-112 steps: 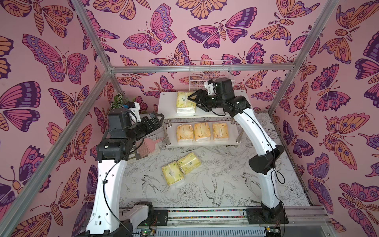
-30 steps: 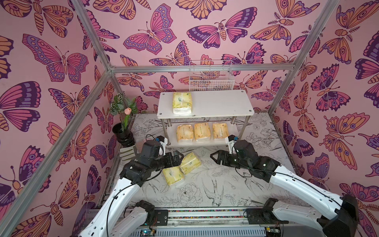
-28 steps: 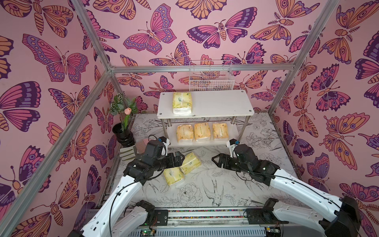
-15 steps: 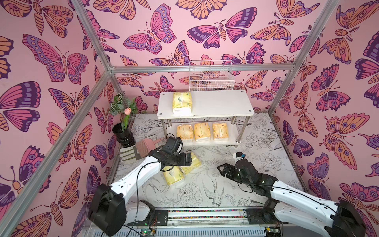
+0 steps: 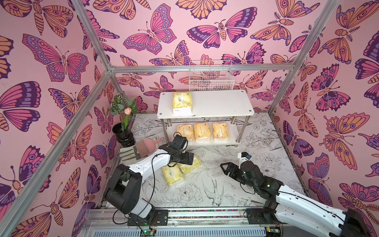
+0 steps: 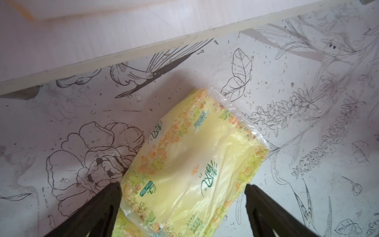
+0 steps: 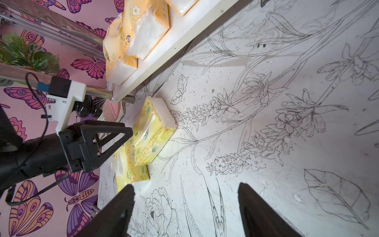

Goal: Place the tissue boxes on the shelf by color
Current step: Pick up the box of tissues from the center of the board.

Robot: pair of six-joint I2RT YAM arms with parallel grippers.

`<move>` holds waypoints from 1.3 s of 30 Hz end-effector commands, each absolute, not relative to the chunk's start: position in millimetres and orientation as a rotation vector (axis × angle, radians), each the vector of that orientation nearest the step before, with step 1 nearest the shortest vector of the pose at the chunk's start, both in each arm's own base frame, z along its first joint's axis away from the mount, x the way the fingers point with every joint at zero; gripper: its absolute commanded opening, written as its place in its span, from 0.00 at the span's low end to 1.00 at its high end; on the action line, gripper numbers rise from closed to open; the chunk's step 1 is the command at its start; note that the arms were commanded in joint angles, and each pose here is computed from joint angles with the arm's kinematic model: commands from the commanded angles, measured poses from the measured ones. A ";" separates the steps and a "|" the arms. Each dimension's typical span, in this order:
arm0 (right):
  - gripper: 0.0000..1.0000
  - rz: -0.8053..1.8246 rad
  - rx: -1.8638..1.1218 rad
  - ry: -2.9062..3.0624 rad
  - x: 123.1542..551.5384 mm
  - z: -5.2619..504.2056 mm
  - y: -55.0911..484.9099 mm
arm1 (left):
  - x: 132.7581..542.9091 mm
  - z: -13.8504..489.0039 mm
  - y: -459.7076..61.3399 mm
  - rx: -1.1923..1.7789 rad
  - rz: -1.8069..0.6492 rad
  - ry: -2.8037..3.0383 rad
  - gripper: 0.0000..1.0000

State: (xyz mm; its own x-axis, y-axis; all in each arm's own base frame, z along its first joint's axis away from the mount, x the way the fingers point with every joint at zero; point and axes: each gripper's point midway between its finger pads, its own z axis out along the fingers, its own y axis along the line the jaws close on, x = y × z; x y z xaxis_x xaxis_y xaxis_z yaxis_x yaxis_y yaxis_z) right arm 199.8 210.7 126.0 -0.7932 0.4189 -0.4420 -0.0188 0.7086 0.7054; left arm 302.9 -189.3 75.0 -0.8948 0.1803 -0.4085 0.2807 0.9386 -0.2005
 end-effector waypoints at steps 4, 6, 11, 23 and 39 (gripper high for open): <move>0.82 0.922 0.348 2.333 196.0 116.0 199.5 | 312.1 62.2 -190.2 0.372 -0.297 2.711 1.00; 0.82 0.920 0.351 2.335 195.8 114.8 199.0 | 313.2 57.6 -190.3 0.370 -0.292 2.718 1.00; 0.82 0.918 0.354 2.335 195.9 114.5 198.7 | 312.5 51.7 -197.0 0.372 -0.334 2.738 1.00; 0.83 0.866 0.364 2.310 201.8 113.2 192.7 | 282.4 48.3 -228.7 0.385 -0.518 2.769 1.00; 0.88 0.922 0.298 2.383 201.5 91.3 213.5 | 248.9 52.1 -251.3 0.163 -0.561 2.772 1.00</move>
